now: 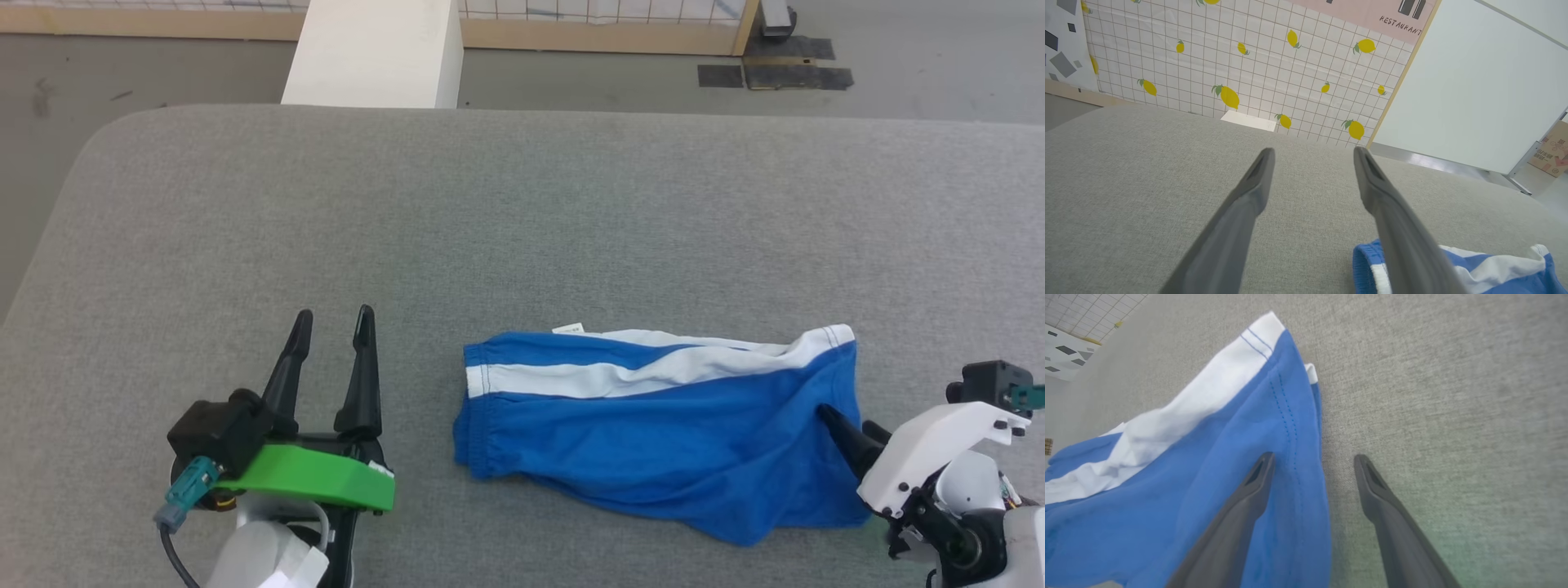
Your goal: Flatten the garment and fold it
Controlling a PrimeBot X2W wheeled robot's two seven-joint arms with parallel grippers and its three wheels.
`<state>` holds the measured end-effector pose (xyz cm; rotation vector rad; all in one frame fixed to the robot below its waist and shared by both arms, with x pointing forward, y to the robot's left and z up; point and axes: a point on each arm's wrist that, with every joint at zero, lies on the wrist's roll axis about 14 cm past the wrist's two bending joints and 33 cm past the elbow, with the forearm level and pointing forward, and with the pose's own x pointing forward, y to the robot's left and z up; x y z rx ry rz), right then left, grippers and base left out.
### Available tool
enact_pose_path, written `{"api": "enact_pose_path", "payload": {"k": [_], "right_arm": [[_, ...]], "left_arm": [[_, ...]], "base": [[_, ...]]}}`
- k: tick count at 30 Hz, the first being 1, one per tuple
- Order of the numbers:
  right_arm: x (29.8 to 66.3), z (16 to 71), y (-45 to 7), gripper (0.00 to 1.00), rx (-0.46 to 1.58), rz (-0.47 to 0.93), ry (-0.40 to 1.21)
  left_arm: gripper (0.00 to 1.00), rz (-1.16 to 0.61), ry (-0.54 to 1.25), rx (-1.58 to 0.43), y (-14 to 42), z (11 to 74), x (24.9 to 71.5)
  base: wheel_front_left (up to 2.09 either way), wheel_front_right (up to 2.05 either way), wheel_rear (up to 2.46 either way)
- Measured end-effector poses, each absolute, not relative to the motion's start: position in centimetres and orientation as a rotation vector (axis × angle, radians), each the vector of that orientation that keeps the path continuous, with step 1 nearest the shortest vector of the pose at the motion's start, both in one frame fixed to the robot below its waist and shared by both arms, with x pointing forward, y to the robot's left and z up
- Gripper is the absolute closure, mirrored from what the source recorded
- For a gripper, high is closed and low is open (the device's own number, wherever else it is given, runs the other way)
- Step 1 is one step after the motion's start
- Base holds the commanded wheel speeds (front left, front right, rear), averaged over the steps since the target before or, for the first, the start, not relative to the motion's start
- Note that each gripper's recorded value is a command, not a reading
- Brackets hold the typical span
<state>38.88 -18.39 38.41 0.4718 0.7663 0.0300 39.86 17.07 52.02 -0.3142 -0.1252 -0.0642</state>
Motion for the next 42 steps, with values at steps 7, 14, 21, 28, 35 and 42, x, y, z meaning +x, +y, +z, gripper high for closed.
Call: {"api": "enact_pose_path", "payload": {"k": [7,14,21,28,35,42], "right_arm": [[39.3,37.8,-15.2,0.0,0.478,0.131,0.823],[39.6,38.0,-13.4,1.0,0.474,0.185,0.821],[40.2,38.7,-15.1,1.0,0.398,0.128,0.75],[40.8,40.7,-23.3,1.0,0.191,-0.072,0.655],[41.0,43.2,-28.3,1.0,-0.008,-0.19,0.609],[42.1,47.2,-22.6,1.0,-0.05,-0.032,0.543]], "left_arm": [[0.0,-0.037,-0.104,-0.303,17.9,51.0,39.6],[0.0,-0.037,-0.1,-0.298,18.1,50.9,39.5],[0.0,-0.041,-0.101,-0.3,18.0,50.9,39.4],[0.0,-0.057,-0.102,-0.305,17.4,51.0,39.6],[0.0,-0.067,-0.095,-0.307,17.0,50.8,39.8],[0.0,-0.067,-0.098,-0.307,17.0,50.9,39.6]], "base": [[0.0,0.0,0.0],[0.0,0.0,0.0],[0.0,0.0,0.0],[0.0,0.0,0.0],[0.0,0.0,0.0],[0.0,0.0,0.0]]}}
